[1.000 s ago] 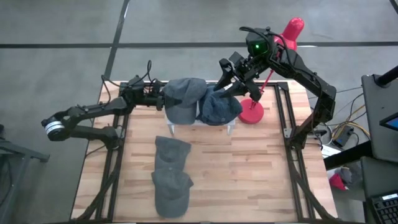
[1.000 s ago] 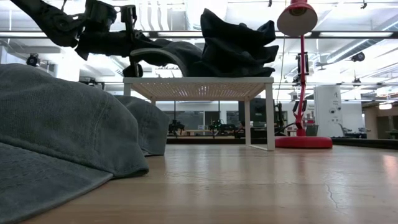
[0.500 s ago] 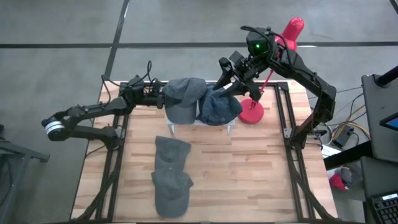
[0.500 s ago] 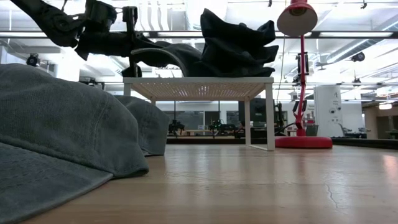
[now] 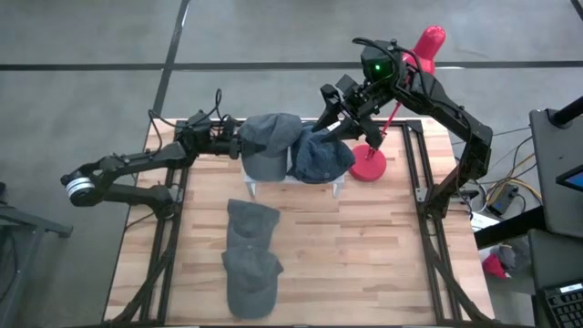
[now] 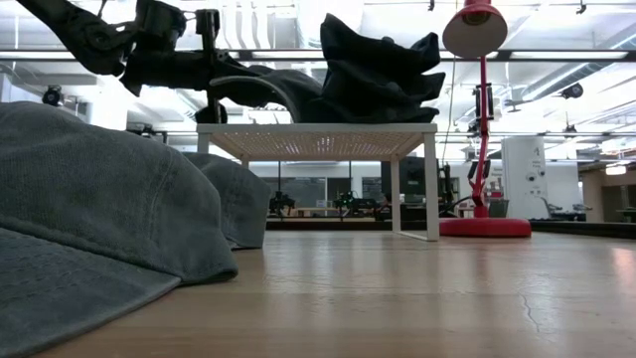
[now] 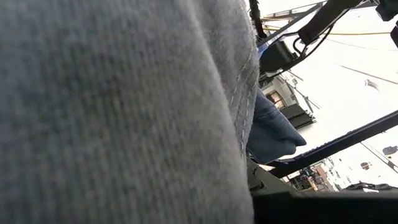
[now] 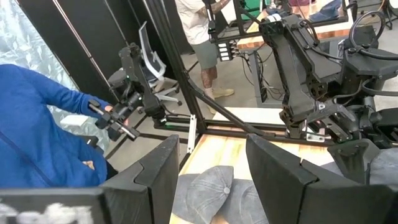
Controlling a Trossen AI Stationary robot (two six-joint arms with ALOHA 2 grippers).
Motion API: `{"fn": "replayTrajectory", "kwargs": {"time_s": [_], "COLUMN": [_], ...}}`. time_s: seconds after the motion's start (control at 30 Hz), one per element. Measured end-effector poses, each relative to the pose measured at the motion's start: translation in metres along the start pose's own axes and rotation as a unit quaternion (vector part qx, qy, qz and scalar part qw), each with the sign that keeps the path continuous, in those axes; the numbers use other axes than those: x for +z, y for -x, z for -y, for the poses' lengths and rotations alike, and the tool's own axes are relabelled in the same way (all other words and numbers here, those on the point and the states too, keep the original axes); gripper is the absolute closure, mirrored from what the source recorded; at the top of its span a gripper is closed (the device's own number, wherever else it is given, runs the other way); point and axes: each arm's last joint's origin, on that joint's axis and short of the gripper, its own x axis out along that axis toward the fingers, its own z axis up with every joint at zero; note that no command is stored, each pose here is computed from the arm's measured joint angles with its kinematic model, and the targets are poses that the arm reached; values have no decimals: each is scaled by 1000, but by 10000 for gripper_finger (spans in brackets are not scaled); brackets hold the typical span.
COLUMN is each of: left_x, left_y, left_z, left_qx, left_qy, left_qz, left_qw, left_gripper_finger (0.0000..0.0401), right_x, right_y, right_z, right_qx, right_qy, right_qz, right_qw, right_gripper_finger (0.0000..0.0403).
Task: Pick & Place hat
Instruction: Put the left gray cap on the shelf
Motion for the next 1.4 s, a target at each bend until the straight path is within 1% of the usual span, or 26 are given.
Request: {"fn": "replayTrajectory", "kwargs": {"time_s": [0.13,0.23,0.37,0.67,0.8,0.93,1.17,1.4], "left_x": [0,0,0,0,-1,-3,-8,-10], "left_y": [0,0,0,0,0,0,1,2], "left_z": [0,0,0,1,0,-1,-7,-9], "left_qx": [-1,-1,1,-6,-11,-12,9,9], "left_qy": [-1,4,8,-4,-6,-18,-36,-57], "left_qz": [1,1,1,-4,-13,-28,-56,-68], "left_qw": [1000,1000,1000,1000,1000,999,998,996], "left_gripper_finger": [392,375,333,215,183,173,172,172], "right_x": [0,0,0,0,0,0,0,0], "right_y": [0,0,0,0,0,0,0,0], "right_z": [0,0,0,0,0,0,0,0], "right_qx": [0,0,0,0,0,1,1,1], "right_qy": [0,0,0,0,0,0,-1,-1], "right_qz": [0,0,0,0,0,0,0,0], "right_qw": [1000,1000,1000,1000,1000,1000,1000,1000], "right_gripper_finger": [220,220,220,220,220,220,220,220]}}
